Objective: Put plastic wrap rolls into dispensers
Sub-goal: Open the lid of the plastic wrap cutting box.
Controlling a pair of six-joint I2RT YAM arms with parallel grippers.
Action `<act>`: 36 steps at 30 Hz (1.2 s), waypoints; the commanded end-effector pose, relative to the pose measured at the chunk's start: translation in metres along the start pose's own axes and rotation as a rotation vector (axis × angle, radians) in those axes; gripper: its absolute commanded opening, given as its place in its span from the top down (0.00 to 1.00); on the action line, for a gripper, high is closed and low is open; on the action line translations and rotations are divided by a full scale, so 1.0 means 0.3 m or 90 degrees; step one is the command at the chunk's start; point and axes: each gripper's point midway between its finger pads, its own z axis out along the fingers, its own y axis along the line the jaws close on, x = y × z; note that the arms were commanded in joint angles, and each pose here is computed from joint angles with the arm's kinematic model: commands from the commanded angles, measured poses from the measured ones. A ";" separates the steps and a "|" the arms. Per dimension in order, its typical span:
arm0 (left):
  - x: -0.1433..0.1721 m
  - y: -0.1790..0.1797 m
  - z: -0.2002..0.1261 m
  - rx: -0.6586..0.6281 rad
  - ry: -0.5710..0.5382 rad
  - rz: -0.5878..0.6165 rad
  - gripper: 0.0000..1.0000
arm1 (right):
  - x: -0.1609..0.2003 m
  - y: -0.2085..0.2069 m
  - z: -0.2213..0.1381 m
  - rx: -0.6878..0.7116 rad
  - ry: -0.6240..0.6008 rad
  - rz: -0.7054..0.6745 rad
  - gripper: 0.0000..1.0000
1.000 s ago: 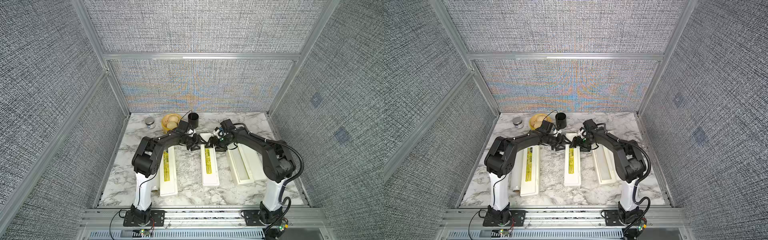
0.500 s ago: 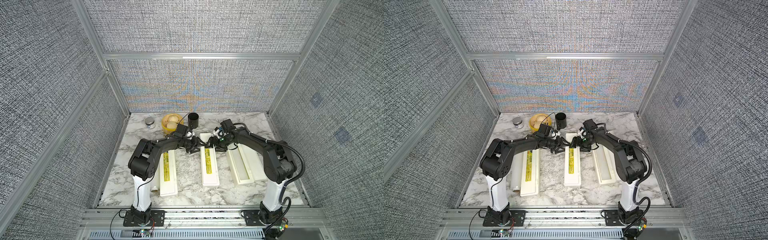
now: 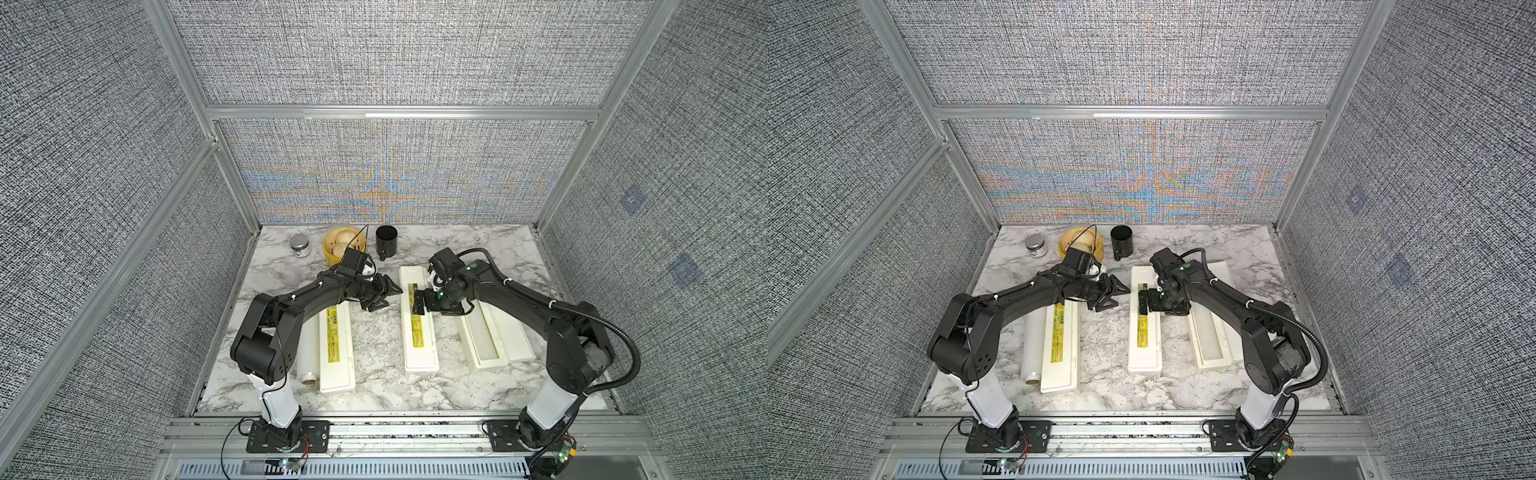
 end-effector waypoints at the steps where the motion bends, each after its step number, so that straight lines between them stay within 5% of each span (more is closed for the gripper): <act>1: 0.000 0.005 -0.019 -0.003 -0.017 0.011 0.34 | 0.024 0.011 0.034 0.029 0.012 0.018 0.01; 6: 0.028 0.030 -0.033 -0.010 -0.020 0.013 0.34 | 0.060 0.079 0.106 0.018 0.046 0.015 0.01; 12: 0.049 0.057 -0.038 -0.011 -0.024 0.010 0.34 | 0.084 0.077 0.118 0.107 0.049 -0.010 0.01; 23: 0.025 0.102 0.035 -0.008 -0.008 -0.022 0.37 | 0.063 0.167 0.048 -0.044 0.011 0.001 0.01; 36: 0.065 -0.009 0.109 0.060 0.065 0.021 0.37 | 0.065 0.146 0.041 -0.039 0.016 0.005 0.01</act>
